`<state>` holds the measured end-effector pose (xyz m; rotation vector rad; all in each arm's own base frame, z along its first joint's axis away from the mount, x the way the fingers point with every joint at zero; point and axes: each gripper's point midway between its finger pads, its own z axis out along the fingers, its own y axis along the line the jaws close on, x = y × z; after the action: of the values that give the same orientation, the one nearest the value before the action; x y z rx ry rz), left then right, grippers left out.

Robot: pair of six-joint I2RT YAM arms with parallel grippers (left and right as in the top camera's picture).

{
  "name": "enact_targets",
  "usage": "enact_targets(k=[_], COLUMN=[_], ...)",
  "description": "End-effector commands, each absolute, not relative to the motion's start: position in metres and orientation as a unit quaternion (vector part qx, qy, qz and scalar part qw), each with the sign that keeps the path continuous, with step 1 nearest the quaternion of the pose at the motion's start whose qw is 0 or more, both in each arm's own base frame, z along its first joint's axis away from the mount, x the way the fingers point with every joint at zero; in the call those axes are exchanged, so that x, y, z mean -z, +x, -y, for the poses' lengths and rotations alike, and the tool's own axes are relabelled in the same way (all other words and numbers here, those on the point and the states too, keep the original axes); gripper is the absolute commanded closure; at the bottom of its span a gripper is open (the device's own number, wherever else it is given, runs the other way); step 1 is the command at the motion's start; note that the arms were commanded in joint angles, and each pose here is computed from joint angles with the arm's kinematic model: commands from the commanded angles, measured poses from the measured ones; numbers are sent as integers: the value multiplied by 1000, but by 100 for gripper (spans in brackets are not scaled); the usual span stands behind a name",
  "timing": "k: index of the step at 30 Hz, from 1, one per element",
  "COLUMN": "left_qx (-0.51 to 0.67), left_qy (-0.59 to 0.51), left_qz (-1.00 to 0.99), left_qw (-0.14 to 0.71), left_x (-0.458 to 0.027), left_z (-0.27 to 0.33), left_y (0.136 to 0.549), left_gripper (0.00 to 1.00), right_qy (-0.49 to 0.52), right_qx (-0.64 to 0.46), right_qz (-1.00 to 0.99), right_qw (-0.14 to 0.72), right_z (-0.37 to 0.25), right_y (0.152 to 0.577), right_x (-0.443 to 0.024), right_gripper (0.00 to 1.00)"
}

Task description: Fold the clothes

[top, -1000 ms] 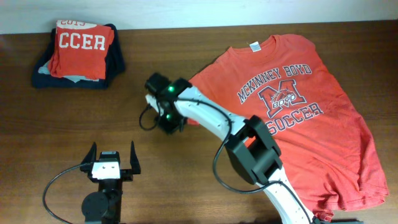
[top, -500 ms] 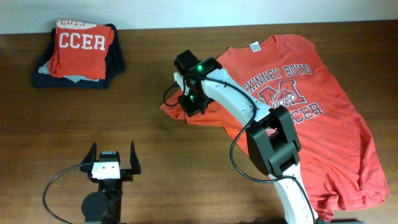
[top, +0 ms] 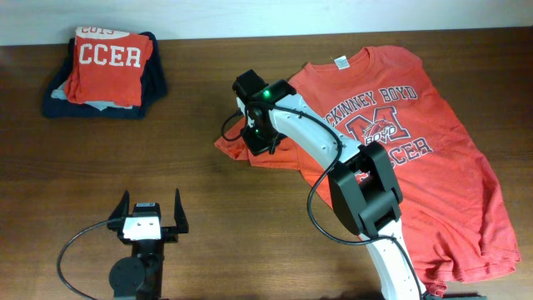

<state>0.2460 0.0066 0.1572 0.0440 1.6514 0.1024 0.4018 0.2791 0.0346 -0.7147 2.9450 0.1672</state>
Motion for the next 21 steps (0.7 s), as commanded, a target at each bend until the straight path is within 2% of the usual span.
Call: enact_targets(k=[1, 21], left_qx=[-49, -49], left_qy=[28, 28], left_qz=[-733, -733], left_qw=[677, 677], left_x=[-157, -157], left_z=[-5, -5], left_y=[246, 246], left_gripper=[1, 1], right_qy=[-217, -196], right_qx=[-40, -71], right_qz=[-974, -978], right_qw=[48, 24], right_z=[-276, -285], right_y=[401, 390], right_x=[-25, -24], right_gripper=[96, 96])
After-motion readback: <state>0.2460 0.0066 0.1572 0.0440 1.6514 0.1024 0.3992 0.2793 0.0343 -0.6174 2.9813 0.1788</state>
